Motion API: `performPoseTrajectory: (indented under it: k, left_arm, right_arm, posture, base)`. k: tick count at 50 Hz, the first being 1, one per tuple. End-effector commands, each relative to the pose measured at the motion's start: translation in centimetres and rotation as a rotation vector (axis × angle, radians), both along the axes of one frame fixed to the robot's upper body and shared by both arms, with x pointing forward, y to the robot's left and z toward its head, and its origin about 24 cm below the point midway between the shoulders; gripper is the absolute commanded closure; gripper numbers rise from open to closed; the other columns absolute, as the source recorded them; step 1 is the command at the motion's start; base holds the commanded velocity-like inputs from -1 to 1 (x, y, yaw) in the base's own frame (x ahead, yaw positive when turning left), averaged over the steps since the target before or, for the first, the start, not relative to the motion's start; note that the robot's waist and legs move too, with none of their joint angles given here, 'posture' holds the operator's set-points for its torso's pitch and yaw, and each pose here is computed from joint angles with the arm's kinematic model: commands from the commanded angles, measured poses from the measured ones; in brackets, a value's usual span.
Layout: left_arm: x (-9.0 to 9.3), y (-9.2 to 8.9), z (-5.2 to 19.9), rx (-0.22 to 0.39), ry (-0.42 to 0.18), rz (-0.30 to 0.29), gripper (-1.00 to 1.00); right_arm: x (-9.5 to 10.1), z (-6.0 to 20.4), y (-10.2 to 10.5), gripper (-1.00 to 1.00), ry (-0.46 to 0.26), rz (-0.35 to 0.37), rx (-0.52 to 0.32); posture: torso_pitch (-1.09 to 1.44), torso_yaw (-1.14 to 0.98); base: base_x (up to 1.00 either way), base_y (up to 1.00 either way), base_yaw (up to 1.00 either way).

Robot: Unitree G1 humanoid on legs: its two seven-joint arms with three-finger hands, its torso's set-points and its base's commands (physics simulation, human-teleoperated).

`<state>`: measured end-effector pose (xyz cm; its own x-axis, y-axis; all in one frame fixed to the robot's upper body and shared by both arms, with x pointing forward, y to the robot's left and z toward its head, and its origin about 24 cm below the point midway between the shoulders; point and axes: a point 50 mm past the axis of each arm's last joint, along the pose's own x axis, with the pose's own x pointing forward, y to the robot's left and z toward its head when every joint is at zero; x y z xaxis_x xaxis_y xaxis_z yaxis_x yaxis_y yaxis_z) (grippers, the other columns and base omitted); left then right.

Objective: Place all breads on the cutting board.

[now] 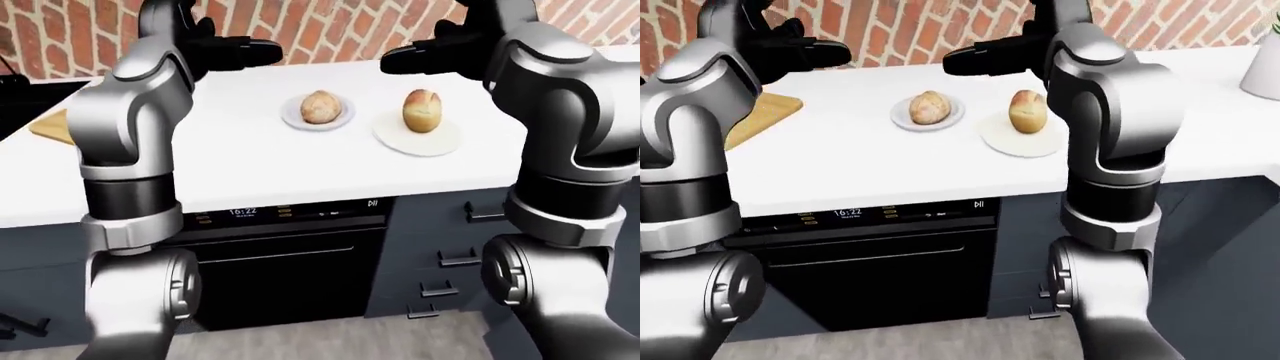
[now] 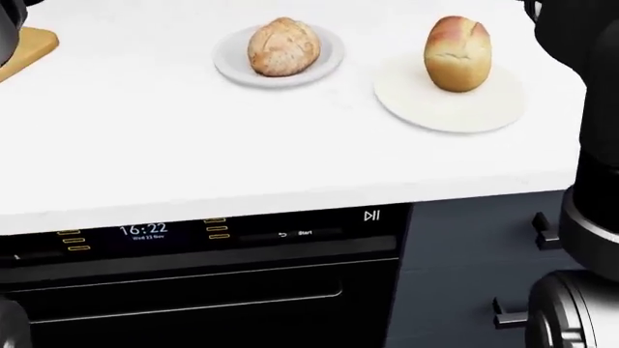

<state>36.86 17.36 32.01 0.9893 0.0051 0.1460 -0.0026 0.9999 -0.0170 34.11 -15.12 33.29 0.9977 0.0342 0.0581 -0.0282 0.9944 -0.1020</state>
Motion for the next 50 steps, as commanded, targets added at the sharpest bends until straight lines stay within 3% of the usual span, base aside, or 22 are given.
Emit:
performPoseTrajectory:
  k: [1, 50]
  left_arm:
    - [-0.69, -0.47, 2.16, 0.004, -0.093, -0.015, -1.00]
    - [-0.85, -0.80, 2.39, 0.001, -0.097, -0.024, -1.00]
  right_arm:
    - [-0.82, 2.08, -0.58, -1.00, -0.096, -0.018, 0.010]
    - [-0.97, 2.04, -0.83, -1.00, -0.092, -0.031, 0.017]
  posture:
    - [0.00, 0.00]
    - [0.00, 0.00]
  base:
    - [0.14, 0.17, 0.00]
    - [0.10, 0.00, 0.00]
